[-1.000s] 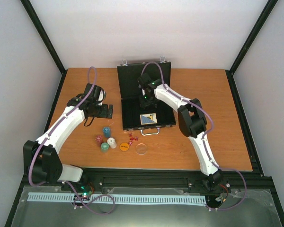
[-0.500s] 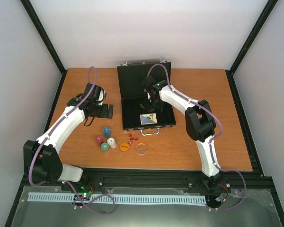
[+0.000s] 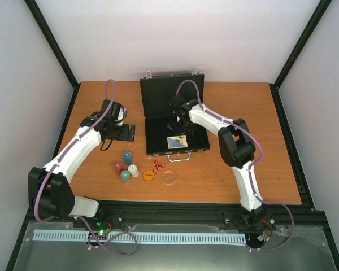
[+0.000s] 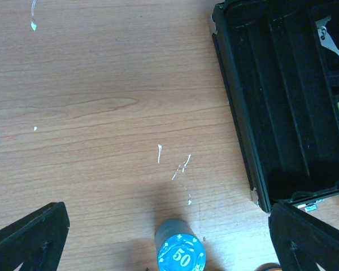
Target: Pack up texas hold em set
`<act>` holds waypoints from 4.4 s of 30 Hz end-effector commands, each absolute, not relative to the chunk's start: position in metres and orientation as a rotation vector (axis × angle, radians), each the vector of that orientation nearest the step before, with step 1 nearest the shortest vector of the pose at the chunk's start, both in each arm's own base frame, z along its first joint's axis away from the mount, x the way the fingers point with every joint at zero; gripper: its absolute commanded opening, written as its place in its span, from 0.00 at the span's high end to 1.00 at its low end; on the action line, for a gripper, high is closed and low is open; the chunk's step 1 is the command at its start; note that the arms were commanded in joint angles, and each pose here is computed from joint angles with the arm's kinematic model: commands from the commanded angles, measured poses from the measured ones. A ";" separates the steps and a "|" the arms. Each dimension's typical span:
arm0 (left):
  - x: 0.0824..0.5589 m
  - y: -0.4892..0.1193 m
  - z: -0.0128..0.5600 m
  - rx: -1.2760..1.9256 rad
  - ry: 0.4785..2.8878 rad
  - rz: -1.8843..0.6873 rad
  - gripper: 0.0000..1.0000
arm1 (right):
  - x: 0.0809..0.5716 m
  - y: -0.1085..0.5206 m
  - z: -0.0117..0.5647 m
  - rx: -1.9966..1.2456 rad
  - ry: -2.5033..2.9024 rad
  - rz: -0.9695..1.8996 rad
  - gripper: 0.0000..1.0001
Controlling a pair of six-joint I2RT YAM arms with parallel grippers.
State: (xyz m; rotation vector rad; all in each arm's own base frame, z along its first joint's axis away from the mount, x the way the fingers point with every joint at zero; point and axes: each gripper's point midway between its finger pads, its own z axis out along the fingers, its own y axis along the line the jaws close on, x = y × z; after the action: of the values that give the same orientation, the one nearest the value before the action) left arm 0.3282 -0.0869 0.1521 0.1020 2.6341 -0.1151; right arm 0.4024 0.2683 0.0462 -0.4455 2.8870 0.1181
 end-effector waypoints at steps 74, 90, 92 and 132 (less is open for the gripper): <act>0.314 -0.080 0.178 0.061 2.550 -0.117 0.00 | 0.233 0.356 0.038 -1.240 2.712 0.321 0.43; 0.319 -0.080 0.175 0.067 2.561 -0.102 0.00 | 0.242 0.356 0.012 -1.289 2.694 0.242 0.47; 0.320 -0.080 0.174 0.067 2.562 -0.100 0.00 | 0.243 0.356 0.011 -1.295 2.695 0.232 0.60; 0.325 -0.080 0.165 0.072 2.597 -0.083 0.00 | 0.412 0.289 0.057 -0.543 2.731 0.031 0.94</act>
State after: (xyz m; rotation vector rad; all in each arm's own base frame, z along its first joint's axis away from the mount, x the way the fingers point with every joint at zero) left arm 0.3184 -0.0791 0.1542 0.0726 2.6236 -0.0857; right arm 0.3985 0.2812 0.0515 -0.5743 2.7695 -0.0046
